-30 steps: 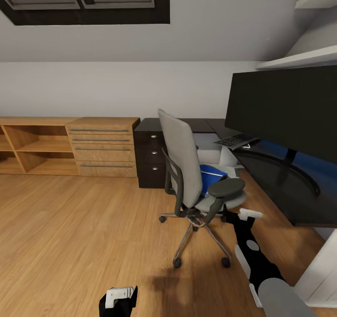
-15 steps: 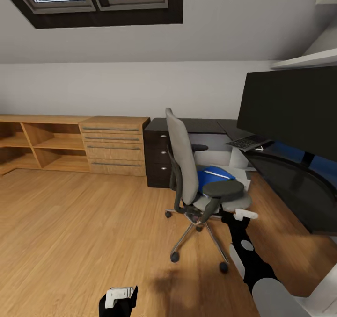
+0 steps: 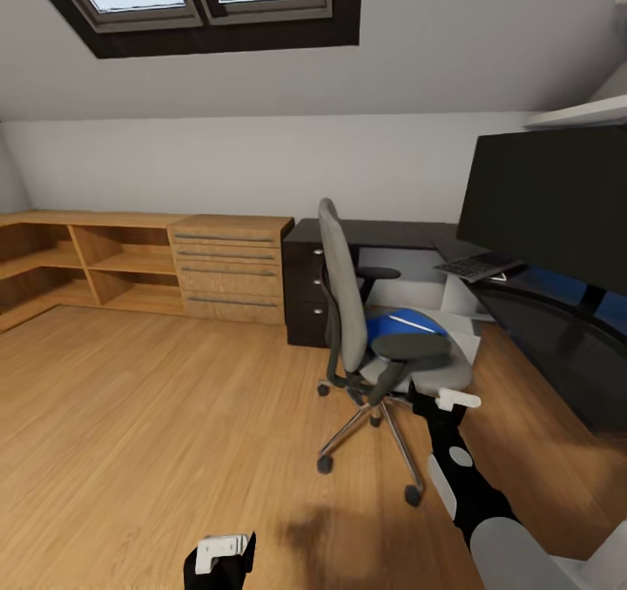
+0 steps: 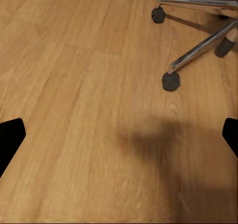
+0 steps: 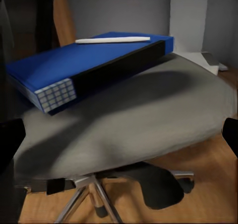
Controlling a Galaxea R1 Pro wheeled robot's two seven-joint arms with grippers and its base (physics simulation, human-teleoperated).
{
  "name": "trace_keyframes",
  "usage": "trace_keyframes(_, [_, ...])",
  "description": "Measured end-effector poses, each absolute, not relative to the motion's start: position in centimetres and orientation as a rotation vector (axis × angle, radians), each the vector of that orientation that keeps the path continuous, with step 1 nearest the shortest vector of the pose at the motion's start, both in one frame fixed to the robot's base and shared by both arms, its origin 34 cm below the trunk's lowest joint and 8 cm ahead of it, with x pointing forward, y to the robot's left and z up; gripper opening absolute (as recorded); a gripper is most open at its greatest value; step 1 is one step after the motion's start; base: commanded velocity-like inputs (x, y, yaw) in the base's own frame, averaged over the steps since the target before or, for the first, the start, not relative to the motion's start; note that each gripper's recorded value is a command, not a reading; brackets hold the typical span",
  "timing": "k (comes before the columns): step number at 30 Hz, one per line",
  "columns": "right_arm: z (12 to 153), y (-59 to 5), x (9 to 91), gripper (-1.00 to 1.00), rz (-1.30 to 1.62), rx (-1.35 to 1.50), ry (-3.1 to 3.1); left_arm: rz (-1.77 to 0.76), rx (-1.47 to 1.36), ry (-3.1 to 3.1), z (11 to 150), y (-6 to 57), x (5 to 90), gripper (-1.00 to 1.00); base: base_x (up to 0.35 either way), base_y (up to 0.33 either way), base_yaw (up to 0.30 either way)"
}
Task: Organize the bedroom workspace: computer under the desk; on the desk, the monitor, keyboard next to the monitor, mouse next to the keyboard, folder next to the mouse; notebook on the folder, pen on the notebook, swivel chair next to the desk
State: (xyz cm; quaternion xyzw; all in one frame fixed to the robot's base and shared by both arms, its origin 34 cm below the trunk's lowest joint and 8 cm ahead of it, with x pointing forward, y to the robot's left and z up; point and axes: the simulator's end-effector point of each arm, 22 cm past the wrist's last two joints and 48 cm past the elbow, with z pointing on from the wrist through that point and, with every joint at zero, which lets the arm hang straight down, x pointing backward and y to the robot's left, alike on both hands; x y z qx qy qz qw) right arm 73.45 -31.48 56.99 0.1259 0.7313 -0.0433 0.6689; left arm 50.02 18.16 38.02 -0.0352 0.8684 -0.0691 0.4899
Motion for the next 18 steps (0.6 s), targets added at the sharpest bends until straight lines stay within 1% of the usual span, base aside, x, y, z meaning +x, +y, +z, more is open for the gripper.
trace_keyframes(4, [57.02,-31.65,73.45,1.0,-0.101,0.283,1.648,-0.168,-0.086,2.109,38.01,18.15,50.02,1.0,-0.281,-0.045,0.001])
trace_keyframes(8, [56.97,-31.99,73.4,1.0,-0.105,0.286,1.649,-0.169,-0.085,2.109,38.02,18.14,50.02,1.0,-0.249,-0.114,0.0])
trace_keyframes(12, [56.94,-32.21,73.36,1.0,-0.108,0.289,1.651,-0.169,-0.086,2.109,38.04,18.13,50.02,1.0,-0.073,-0.043,0.0])
trace_keyframes(18, [56.94,-32.07,73.36,1.0,-0.104,0.289,1.649,-0.168,-0.087,2.109,38.04,18.16,50.02,1.0,-0.013,-0.008,0.0])
